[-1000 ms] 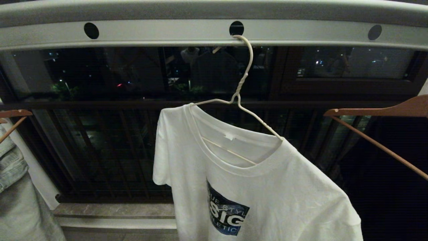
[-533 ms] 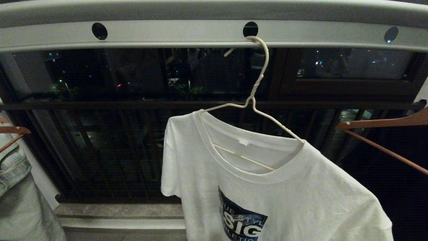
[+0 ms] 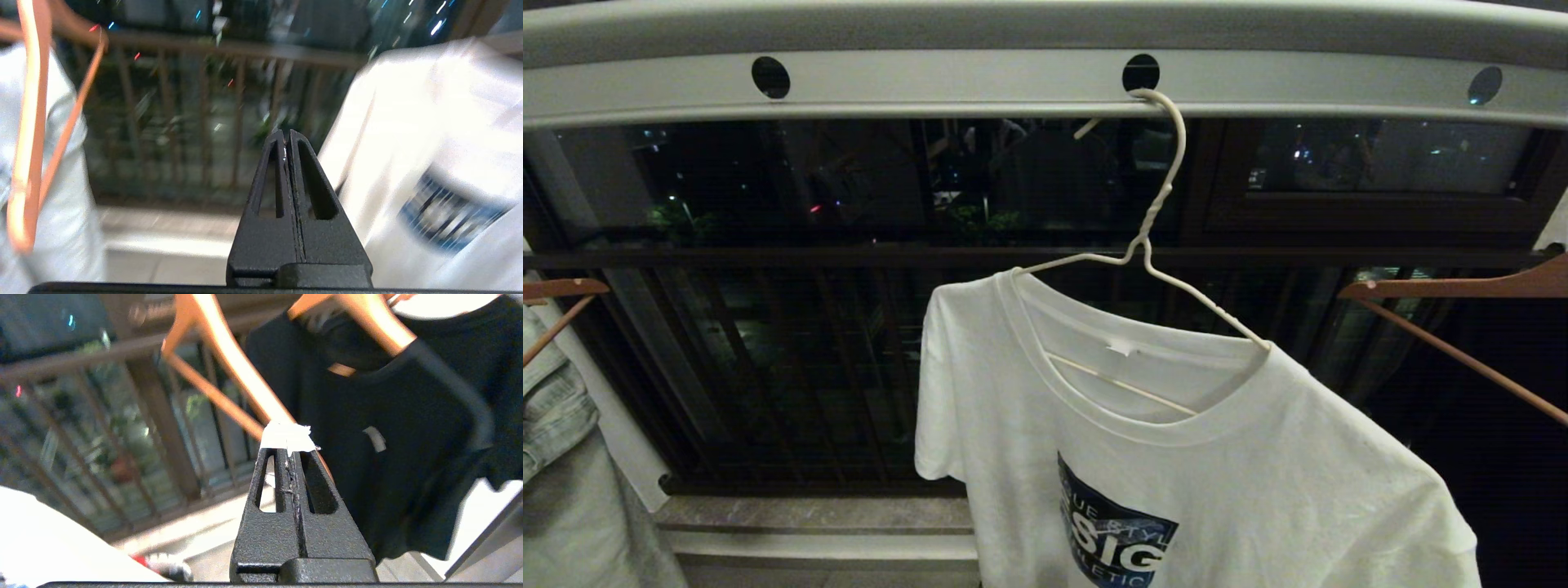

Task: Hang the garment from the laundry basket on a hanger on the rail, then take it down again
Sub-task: Take the clothes off the clothes rack

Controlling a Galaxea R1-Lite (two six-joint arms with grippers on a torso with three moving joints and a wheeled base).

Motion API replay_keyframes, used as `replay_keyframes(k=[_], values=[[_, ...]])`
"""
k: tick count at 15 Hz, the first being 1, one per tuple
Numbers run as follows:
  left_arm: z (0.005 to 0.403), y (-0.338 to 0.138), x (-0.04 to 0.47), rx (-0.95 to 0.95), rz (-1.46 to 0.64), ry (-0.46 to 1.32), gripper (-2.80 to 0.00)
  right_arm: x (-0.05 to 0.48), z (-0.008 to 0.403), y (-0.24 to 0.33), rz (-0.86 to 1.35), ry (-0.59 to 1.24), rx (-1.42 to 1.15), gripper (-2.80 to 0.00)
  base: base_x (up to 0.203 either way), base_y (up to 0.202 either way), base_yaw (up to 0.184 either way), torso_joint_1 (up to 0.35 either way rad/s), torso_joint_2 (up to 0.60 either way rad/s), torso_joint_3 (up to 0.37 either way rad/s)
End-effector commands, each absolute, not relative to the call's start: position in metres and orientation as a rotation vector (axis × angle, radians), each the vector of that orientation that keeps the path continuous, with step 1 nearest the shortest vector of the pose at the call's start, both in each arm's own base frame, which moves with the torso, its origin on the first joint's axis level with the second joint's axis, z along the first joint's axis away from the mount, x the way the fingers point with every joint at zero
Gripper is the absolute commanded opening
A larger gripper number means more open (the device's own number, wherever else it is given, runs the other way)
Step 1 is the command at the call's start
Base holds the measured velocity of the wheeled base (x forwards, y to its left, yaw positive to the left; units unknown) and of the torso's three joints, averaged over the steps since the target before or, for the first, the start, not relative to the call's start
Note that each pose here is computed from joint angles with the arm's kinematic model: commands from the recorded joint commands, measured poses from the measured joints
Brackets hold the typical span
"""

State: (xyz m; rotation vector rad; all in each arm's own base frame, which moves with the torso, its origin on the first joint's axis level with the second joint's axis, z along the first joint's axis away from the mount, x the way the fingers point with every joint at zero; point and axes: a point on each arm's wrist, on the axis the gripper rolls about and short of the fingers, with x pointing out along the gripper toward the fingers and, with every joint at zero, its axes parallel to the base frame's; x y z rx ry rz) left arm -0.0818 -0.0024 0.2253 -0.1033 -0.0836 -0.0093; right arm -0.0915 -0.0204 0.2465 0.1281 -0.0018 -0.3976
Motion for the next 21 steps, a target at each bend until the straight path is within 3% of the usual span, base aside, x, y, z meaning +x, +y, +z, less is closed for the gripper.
replay_keyframes(k=[1,4,14,17,21], values=[[0.188,-0.002,-0.070,-0.063,-0.004,-0.047,-2.80,-0.082,0.235,-0.018,-0.412,0.021,0.117,-2.80,0.000,0.000,0.000,0.000,0.00,0.000],[0.159,-0.002,-0.049,-0.002,-0.003,-0.059,-2.80,-0.083,0.228,-0.011,-0.394,0.020,0.083,-2.80,0.000,0.000,0.000,0.000,0.00,0.000],[0.084,-0.001,-0.027,0.151,-0.003,0.008,-2.80,-0.032,0.101,-0.002,-0.044,-0.066,-0.037,-2.80,0.000,0.000,0.000,0.000,0.00,0.000],[0.076,-0.001,-0.023,0.161,-0.003,-0.002,-2.80,-0.023,0.081,-0.001,-0.022,-0.054,-0.130,-2.80,0.000,0.000,0.000,0.000,0.00,0.000],[0.076,-0.001,-0.023,0.110,-0.002,-0.001,-2.80,-0.024,0.075,0.000,0.024,0.030,-0.055,-2.80,0.000,0.000,0.000,0.000,0.00,0.000]])
